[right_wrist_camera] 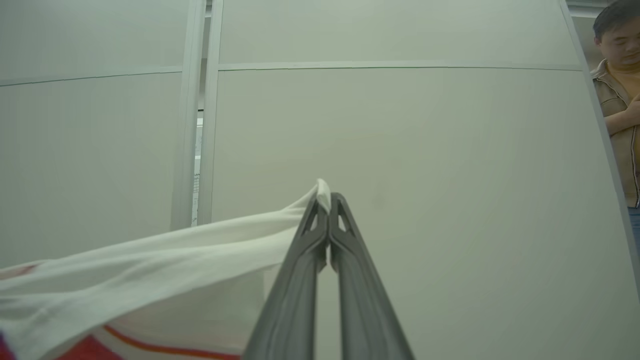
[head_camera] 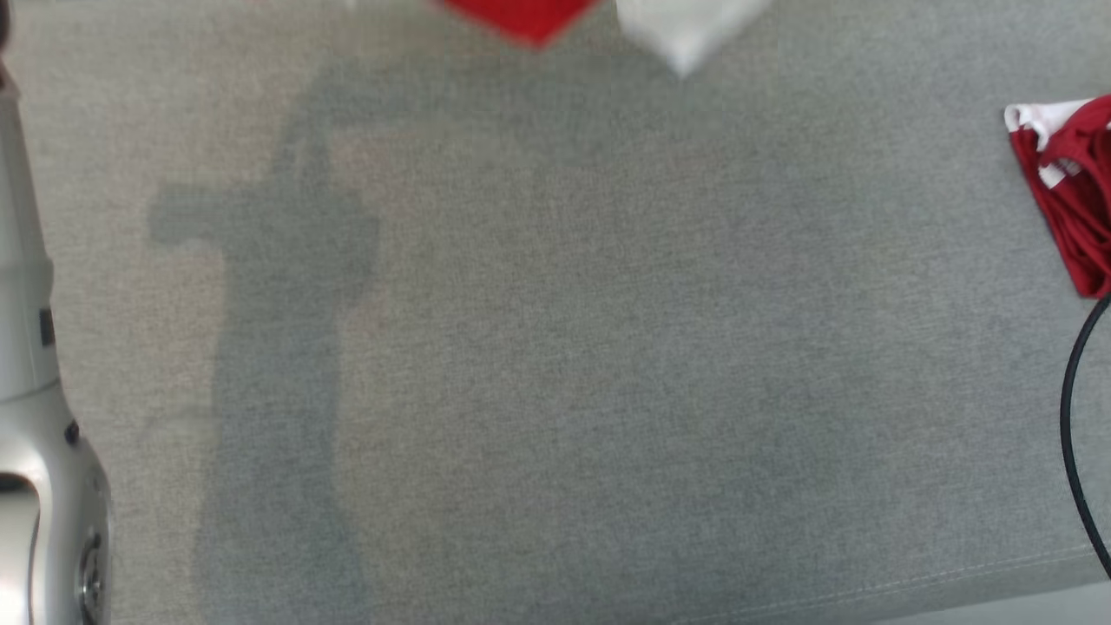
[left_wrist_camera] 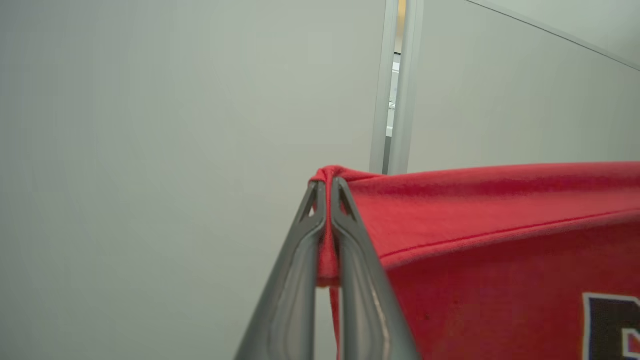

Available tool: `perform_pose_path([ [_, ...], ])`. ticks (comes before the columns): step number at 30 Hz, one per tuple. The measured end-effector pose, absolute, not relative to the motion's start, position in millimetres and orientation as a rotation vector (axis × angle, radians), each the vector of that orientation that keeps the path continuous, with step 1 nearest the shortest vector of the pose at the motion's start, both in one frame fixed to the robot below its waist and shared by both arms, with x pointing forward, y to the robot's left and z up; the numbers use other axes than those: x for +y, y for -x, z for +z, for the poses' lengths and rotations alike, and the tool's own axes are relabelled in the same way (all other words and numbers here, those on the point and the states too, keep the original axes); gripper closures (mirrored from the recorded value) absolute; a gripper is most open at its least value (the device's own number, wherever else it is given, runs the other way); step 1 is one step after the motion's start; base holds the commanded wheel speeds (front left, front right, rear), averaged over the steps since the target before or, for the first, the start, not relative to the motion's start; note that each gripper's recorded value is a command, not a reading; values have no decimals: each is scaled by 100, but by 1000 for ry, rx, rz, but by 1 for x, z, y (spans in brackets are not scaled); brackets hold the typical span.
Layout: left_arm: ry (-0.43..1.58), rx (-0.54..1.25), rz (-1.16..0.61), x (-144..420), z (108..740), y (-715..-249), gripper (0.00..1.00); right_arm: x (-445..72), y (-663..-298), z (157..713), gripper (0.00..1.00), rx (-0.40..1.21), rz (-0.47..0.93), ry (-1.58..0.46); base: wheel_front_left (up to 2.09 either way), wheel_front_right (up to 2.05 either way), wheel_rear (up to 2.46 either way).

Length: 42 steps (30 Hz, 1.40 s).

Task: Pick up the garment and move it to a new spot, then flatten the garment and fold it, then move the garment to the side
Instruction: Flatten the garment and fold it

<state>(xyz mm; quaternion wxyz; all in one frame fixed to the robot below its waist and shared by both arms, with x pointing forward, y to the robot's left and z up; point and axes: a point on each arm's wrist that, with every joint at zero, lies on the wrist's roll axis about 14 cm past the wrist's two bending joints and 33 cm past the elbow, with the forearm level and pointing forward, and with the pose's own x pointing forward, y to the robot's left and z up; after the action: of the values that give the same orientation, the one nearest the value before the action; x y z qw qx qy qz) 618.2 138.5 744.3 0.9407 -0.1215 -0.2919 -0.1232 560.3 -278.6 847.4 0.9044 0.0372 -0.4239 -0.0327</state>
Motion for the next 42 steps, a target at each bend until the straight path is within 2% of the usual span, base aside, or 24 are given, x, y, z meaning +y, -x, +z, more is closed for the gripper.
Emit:
perform_pose_path([
  [4, 291, -546, -242, 135, 711, -636, 100, -276, -576, 824, 100, -843, -70, -97, 0, 0, 0],
  [9, 333, -296, -202, 138, 599, -622, 100, -276, -580, 718, 100, -610, -79, -172, 0, 0, 0],
  [15, 411, 35, -126, 134, 463, -544, 100, -282, -527, 576, 100, -289, -145, -302, 0, 0, 0],
  [19, 435, 189, -88, 129, 409, -489, 100, -281, -480, 511, 100, -138, -197, -388, 0, 0, 0],
  [25, 447, 279, -53, 135, 383, -431, 100, -265, -414, 457, 100, 10, -222, -466, 0, 0, 0],
  [34, 507, 299, -66, 130, 386, -378, 100, -260, -334, 418, 100, 135, -275, -511, 0, 0, 0],
  [38, 508, 259, -85, 129, 401, -370, 100, -263, -323, 421, 100, 123, -291, -527, 0, 0, 0],
  [42, 510, 203, -113, 124, 417, -382, 100, -264, -343, 439, 100, 61, -266, -523, 0, 0, 0],
])
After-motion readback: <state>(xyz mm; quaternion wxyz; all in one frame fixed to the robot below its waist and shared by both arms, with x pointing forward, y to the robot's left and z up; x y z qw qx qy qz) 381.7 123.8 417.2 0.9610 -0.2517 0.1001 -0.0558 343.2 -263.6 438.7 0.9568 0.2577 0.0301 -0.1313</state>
